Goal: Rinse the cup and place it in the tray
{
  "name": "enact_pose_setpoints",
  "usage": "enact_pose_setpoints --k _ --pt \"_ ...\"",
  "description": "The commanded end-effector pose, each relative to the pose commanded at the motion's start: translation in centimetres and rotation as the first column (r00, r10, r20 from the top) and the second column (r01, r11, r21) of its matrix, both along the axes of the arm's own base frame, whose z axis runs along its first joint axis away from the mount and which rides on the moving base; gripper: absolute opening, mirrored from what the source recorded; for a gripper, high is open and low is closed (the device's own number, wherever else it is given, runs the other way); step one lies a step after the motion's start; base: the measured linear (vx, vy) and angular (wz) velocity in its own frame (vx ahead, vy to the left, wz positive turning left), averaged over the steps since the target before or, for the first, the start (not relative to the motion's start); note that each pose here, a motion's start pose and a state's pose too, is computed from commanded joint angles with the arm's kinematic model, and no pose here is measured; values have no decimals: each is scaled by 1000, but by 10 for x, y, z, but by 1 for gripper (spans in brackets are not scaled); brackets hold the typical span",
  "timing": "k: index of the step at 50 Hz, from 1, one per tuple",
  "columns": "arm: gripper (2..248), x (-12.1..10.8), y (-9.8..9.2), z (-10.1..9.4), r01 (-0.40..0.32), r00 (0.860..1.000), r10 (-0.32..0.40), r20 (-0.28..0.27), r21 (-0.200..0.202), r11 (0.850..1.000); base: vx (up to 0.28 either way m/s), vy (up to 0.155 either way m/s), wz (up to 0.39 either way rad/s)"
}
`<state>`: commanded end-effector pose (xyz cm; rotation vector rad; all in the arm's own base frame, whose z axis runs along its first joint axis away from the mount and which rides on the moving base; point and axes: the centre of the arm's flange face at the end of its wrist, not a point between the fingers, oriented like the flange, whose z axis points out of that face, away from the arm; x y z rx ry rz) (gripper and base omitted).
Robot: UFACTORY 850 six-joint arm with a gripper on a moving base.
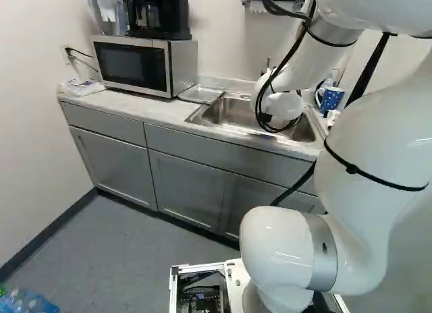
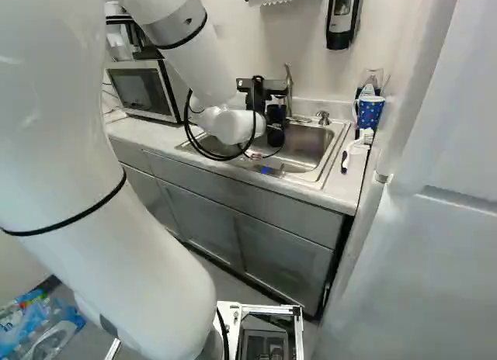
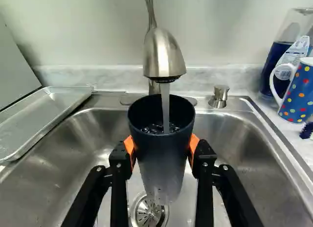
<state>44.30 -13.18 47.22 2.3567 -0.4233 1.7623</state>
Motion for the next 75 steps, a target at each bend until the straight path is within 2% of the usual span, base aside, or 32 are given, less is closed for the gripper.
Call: enact_pose_setpoints --k 75 --pt "124 0 0 0 -1 1000 1 0 0 1000 0 0 0"
